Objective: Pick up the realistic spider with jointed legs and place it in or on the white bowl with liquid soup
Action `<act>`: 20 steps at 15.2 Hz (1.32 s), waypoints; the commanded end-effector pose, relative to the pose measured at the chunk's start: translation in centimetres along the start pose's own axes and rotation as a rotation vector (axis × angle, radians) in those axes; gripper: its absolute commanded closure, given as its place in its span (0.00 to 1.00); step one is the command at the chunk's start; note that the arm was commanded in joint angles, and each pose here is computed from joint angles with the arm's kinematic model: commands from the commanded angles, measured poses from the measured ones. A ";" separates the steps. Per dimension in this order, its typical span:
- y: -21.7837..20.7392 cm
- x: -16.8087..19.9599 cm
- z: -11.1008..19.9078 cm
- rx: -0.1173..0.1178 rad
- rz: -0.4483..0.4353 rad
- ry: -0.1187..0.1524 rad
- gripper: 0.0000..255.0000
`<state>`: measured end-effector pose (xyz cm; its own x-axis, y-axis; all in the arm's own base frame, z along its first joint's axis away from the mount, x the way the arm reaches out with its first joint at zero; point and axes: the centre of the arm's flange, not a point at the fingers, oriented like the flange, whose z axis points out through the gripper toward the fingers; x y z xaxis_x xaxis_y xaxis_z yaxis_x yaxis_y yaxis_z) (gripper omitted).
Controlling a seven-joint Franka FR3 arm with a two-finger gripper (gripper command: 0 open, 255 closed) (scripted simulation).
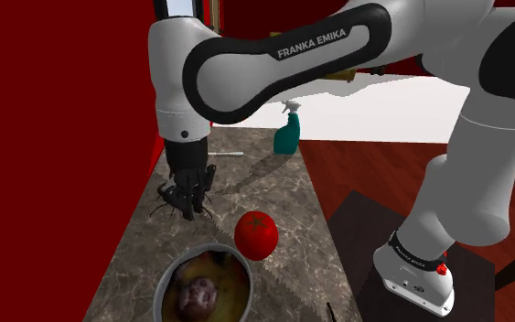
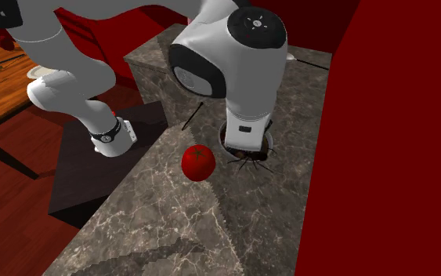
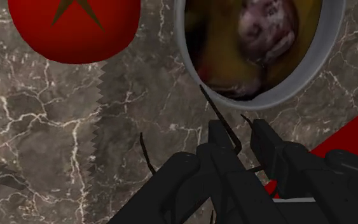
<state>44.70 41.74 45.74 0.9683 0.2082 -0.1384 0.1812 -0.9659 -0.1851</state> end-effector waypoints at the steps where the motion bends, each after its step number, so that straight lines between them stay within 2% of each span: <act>1: -1.3 -2.5 0.8 0.000 0.001 0.001 1.00; 10: -7.1 -12.9 3.3 0.000 0.001 0.001 1.00; 20: -6.1 -12.2 8.4 0.000 0.001 0.001 1.00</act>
<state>30.36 46.44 40.97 0.9685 0.2069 -0.1383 0.1801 -0.9662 -0.1846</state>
